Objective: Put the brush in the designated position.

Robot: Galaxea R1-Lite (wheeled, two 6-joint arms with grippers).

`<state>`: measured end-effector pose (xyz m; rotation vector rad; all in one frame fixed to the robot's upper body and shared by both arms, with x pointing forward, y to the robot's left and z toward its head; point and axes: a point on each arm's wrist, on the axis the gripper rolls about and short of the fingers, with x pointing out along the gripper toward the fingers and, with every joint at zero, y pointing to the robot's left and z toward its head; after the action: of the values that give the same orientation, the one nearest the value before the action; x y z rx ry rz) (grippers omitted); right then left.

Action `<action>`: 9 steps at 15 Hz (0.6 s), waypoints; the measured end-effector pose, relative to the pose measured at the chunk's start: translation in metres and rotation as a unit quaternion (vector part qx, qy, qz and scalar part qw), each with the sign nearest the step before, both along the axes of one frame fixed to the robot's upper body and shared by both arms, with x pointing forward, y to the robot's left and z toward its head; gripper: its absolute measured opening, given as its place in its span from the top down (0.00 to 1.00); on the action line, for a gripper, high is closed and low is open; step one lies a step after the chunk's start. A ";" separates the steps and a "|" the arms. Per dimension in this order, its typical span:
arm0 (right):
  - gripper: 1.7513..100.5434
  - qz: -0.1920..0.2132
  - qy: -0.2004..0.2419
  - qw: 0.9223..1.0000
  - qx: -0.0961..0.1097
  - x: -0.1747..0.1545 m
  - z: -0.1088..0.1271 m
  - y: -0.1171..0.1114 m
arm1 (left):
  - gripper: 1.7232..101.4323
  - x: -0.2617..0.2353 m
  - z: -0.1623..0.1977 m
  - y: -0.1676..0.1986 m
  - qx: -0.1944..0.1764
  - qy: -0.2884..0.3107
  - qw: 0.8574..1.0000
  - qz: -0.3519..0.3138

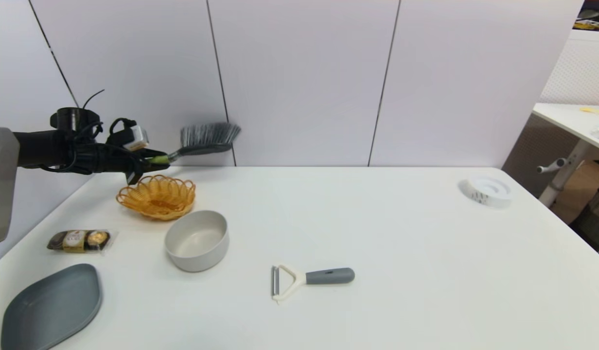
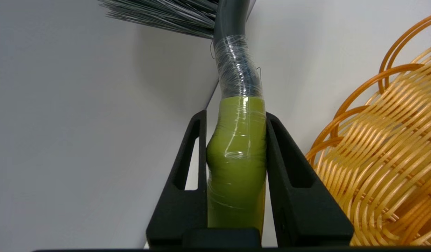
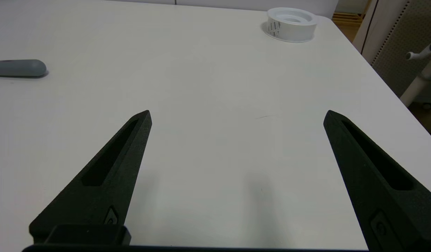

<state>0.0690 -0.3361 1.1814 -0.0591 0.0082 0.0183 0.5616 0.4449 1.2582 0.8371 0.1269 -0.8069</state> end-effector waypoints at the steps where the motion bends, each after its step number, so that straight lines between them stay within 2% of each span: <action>1: 0.03 0.000 0.000 1.000 0.000 0.000 0.000 0.000 | 0.73 0.000 -0.001 0.001 -0.001 0.001 1.000 0.000; 3: 0.03 0.000 0.000 1.000 0.000 0.000 0.000 0.000 | 0.73 0.001 -0.005 0.001 -0.002 0.007 1.000 0.001; 4: 0.03 0.000 0.000 1.000 0.000 0.000 0.000 0.000 | 0.70 0.001 -0.006 0.001 -0.003 0.009 1.000 0.001; 6: 0.03 0.000 0.000 1.000 0.000 0.000 0.000 0.000 | 0.54 0.002 -0.008 0.001 -0.006 0.012 1.000 0.003; 9: 0.03 0.000 0.000 1.000 0.000 0.000 0.000 0.000 | 0.38 0.002 -0.011 0.002 -0.008 0.016 1.000 0.003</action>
<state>0.0690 -0.3361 1.1815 -0.0589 0.0077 0.0187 0.5640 0.4467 1.2476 0.8095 0.1514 -0.8141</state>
